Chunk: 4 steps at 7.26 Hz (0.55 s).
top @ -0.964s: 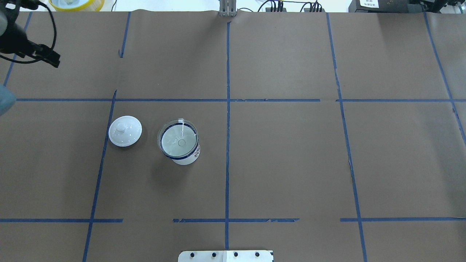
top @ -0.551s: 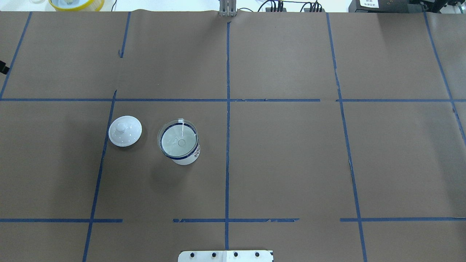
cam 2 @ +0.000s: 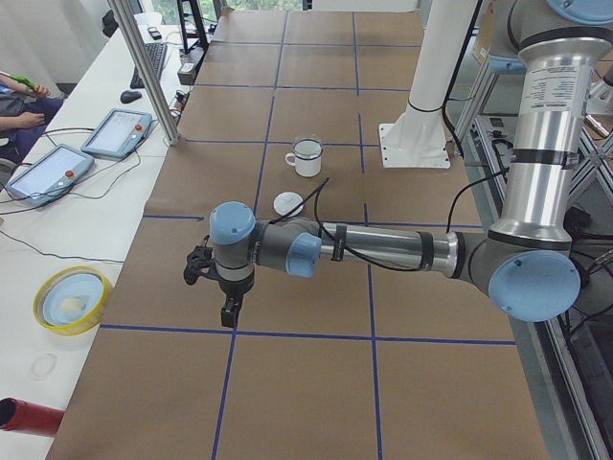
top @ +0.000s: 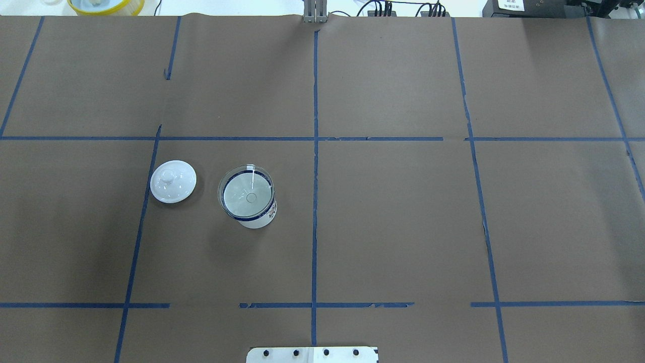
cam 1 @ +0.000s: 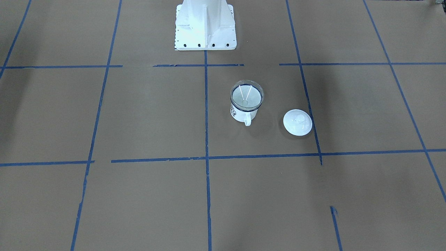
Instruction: Place funnel on cup
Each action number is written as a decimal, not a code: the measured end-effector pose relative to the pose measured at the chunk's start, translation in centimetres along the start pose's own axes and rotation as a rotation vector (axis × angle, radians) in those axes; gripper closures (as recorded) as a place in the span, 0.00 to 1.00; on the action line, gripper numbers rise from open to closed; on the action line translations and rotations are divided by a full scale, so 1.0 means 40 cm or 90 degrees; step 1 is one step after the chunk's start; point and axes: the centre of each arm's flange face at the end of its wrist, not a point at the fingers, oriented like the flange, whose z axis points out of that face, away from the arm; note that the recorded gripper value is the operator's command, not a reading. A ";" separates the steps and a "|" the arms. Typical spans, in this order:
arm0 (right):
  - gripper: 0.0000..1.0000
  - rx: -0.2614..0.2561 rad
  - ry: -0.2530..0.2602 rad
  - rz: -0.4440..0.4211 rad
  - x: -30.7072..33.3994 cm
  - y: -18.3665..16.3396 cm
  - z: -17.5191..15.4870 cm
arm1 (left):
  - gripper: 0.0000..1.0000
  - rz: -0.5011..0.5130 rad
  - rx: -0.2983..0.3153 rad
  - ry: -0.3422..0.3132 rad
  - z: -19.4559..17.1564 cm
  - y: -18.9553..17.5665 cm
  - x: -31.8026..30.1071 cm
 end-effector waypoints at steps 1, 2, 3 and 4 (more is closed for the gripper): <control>0.00 0.000 0.000 0.000 0.000 0.000 0.000 | 0.00 -0.021 -0.031 0.020 -0.021 0.042 -0.016; 0.00 0.000 0.000 0.000 0.000 0.000 0.000 | 0.00 -0.047 -0.054 0.043 -0.035 0.073 -0.025; 0.00 0.000 0.000 0.000 0.000 0.000 0.000 | 0.00 -0.057 -0.068 0.054 -0.034 0.098 -0.034; 0.00 0.000 0.000 0.000 0.000 0.000 0.000 | 0.00 -0.045 -0.075 0.060 -0.026 0.116 -0.044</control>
